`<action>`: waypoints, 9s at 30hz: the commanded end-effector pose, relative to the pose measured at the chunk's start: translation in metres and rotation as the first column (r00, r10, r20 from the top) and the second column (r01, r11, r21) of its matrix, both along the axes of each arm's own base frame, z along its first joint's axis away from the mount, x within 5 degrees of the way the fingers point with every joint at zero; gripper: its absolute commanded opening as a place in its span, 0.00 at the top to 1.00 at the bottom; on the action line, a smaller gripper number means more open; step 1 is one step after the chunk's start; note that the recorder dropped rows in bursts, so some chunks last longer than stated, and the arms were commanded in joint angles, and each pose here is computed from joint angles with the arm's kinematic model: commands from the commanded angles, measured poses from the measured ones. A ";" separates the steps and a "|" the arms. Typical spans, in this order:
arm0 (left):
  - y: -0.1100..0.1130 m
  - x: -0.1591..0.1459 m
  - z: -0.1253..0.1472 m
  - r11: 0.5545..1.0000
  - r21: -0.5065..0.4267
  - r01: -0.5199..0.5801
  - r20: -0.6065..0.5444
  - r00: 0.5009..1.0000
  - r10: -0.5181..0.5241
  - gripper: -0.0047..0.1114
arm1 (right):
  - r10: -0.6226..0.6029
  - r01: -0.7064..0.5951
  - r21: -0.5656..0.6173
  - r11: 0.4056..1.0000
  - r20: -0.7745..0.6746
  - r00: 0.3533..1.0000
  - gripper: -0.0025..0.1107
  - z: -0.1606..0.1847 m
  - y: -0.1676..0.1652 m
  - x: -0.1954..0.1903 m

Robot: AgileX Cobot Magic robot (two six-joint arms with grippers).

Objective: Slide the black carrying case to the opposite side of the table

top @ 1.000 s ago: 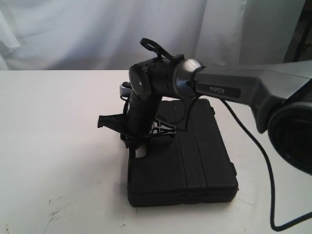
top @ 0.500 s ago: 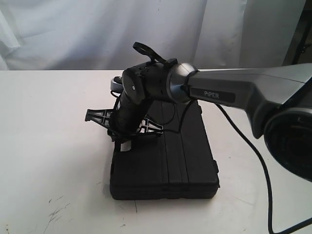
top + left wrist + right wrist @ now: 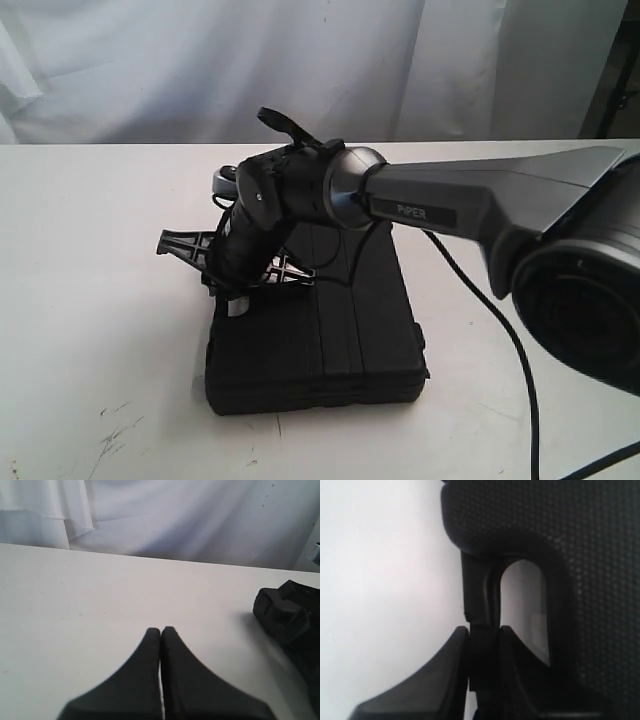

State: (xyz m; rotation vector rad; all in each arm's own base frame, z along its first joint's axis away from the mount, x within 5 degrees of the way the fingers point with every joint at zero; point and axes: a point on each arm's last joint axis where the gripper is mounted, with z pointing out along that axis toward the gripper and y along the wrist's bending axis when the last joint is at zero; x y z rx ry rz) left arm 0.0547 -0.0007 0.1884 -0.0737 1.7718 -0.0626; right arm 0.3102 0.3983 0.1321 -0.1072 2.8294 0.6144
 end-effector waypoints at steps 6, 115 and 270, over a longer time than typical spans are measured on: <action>0.000 0.000 -0.001 1.000 0.003 -0.002 0.005 1.000 0.002 0.96 | -0.016 0.012 0.111 0.994 0.038 0.999 0.98 0.011 0.024 0.010; 0.000 0.000 -0.001 1.000 0.003 -0.002 0.005 1.000 0.002 0.96 | 0.276 -0.242 -0.142 0.960 0.632 0.724 0.98 0.232 -0.227 -0.123; 0.000 0.000 -0.001 1.000 0.003 -0.002 0.005 1.000 0.002 0.96 | -0.120 0.320 -0.043 0.946 0.872 0.474 0.98 0.050 -0.392 -0.257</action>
